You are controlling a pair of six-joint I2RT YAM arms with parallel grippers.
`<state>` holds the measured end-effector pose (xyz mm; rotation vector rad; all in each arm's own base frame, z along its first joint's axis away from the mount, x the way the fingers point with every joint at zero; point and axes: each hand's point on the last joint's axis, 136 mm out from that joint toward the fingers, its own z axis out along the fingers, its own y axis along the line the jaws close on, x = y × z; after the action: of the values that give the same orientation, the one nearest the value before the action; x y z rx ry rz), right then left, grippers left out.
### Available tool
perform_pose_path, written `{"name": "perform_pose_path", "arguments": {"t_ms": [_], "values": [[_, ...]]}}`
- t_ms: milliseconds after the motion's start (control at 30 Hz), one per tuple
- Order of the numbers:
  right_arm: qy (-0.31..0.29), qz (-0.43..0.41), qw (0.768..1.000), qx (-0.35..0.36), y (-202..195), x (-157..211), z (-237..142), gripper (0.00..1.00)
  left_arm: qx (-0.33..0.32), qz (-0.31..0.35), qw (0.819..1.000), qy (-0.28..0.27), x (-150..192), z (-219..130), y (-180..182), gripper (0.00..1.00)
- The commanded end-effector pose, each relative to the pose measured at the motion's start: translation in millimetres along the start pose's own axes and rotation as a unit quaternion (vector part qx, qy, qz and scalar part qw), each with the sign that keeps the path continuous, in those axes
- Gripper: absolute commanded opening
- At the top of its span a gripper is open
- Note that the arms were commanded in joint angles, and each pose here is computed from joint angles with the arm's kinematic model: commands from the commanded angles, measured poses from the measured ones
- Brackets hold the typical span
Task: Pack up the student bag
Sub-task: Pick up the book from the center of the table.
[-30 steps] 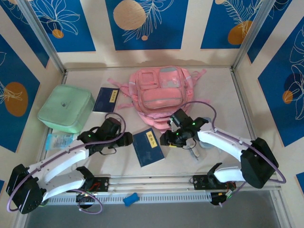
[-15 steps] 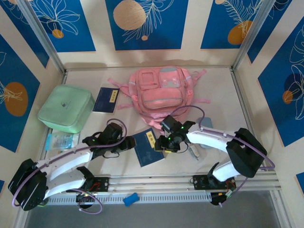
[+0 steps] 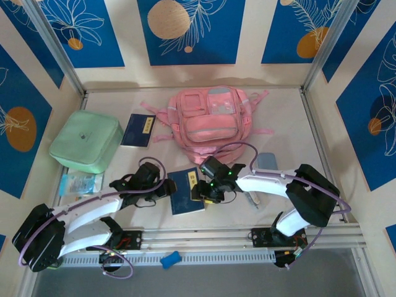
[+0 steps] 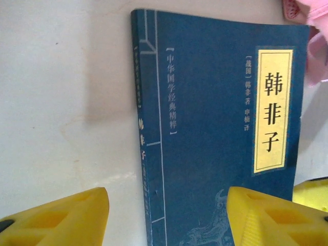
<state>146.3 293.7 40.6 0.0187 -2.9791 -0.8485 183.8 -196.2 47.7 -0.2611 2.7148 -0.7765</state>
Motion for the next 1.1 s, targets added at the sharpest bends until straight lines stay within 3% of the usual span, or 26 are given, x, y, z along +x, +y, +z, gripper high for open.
{"name": "perform_pose_path", "arguments": {"t_ms": [0, 200, 467, 1067], "values": [[0.001, 0.022, 1.000, -0.004, -2, -6, 0, 0.53, -0.017, -0.001, 1.000, 0.005, 5, 4, 9, 0.61], [0.001, 0.017, 1.000, 0.015, -18, -9, 4, 0.47, 0.002, 0.008, 1.000, 0.013, 8, 12, -2, 0.56], [0.018, -0.006, 1.000, 0.001, 1, -6, 15, 0.46, 0.005, 0.010, 1.000, 0.020, 12, 23, -4, 0.54], [-0.007, -0.034, 0.997, -0.072, 38, -5, -16, 0.45, -0.024, 0.012, 0.999, 0.018, 15, 23, 12, 0.52]]}}
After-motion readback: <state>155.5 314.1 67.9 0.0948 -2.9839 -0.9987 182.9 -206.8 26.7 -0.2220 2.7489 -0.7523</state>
